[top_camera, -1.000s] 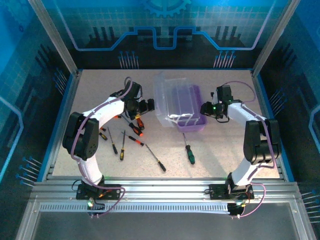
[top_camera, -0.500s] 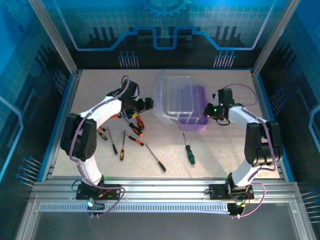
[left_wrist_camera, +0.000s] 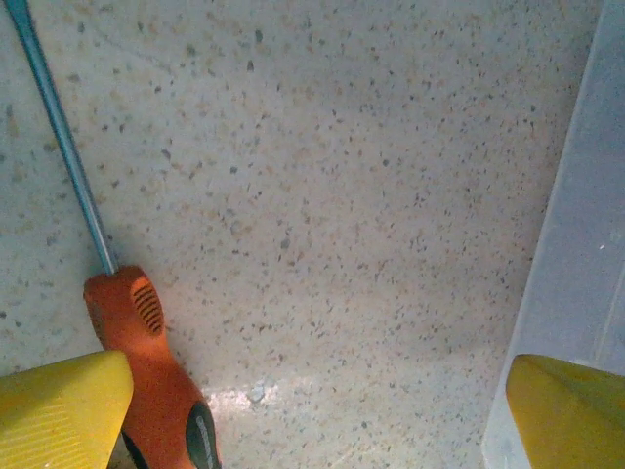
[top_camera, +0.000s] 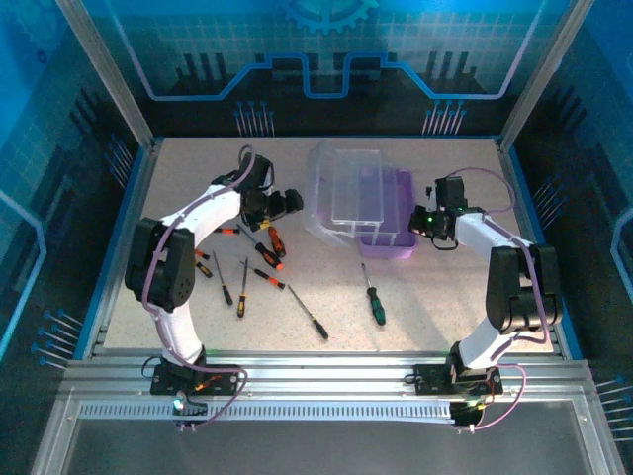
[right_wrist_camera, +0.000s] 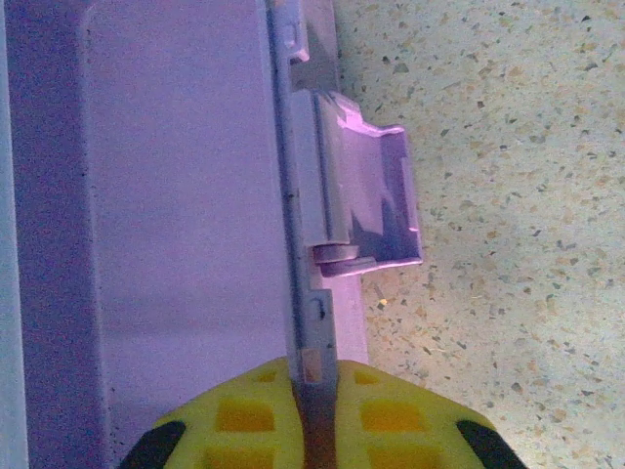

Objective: Pack the tool kit

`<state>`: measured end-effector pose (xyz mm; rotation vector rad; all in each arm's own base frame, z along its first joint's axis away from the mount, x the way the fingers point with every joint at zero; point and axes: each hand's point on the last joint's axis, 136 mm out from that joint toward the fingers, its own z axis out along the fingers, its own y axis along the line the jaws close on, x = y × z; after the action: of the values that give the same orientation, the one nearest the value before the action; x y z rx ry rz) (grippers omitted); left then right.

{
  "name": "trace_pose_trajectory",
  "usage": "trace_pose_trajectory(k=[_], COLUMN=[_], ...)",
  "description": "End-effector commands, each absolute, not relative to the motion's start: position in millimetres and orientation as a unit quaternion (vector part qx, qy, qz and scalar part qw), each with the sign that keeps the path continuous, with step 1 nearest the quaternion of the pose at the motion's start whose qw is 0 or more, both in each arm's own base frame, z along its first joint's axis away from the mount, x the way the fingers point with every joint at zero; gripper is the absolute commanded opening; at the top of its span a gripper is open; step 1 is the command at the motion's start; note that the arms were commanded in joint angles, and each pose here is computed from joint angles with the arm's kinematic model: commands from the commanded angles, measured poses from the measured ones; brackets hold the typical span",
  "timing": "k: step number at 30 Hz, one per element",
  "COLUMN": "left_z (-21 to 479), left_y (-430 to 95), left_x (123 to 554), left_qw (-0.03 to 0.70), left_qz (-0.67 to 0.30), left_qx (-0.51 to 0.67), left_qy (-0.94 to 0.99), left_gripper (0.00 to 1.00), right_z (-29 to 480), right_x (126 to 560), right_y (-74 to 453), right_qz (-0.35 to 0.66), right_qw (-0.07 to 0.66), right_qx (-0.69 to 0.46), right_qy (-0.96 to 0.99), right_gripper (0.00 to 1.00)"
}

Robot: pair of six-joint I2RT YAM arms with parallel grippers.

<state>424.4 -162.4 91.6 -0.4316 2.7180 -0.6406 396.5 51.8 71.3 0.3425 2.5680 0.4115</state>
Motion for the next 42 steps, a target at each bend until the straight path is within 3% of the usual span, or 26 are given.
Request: trace_pose_trajectory(k=[1, 16, 37, 42], left_z=[72.5, 59.9, 54.6, 84.6], left_y=[-149.8, -127.3, -128.9, -118.1], left_x=[420.7, 429.3, 460.4, 463.7], left_qw=[0.136, 0.133, 0.151, 0.18], left_qz=[-0.183, -0.106, -0.078, -0.064], left_qx=[-0.152, -0.163, -0.146, -0.146], left_qy=[0.962, 0.972, 0.975, 0.971], left_gripper=[0.99, 0.98, 0.97, 0.98], right_z=[75.0, 78.5, 75.9, 79.1], right_x=[391.1, 394.5, 407.9, 421.5], right_y=[45.1, 46.6, 62.4, 69.2], right_qz=[0.145, 0.15, 0.174, 0.185], right_qw=[0.257, 0.262, 0.26, 0.265], right_qx=[0.141, 0.142, 0.133, 0.134], right_qy=[0.945, 0.943, 0.941, 0.937], right_gripper=[0.08, 0.08, 0.08, 0.08])
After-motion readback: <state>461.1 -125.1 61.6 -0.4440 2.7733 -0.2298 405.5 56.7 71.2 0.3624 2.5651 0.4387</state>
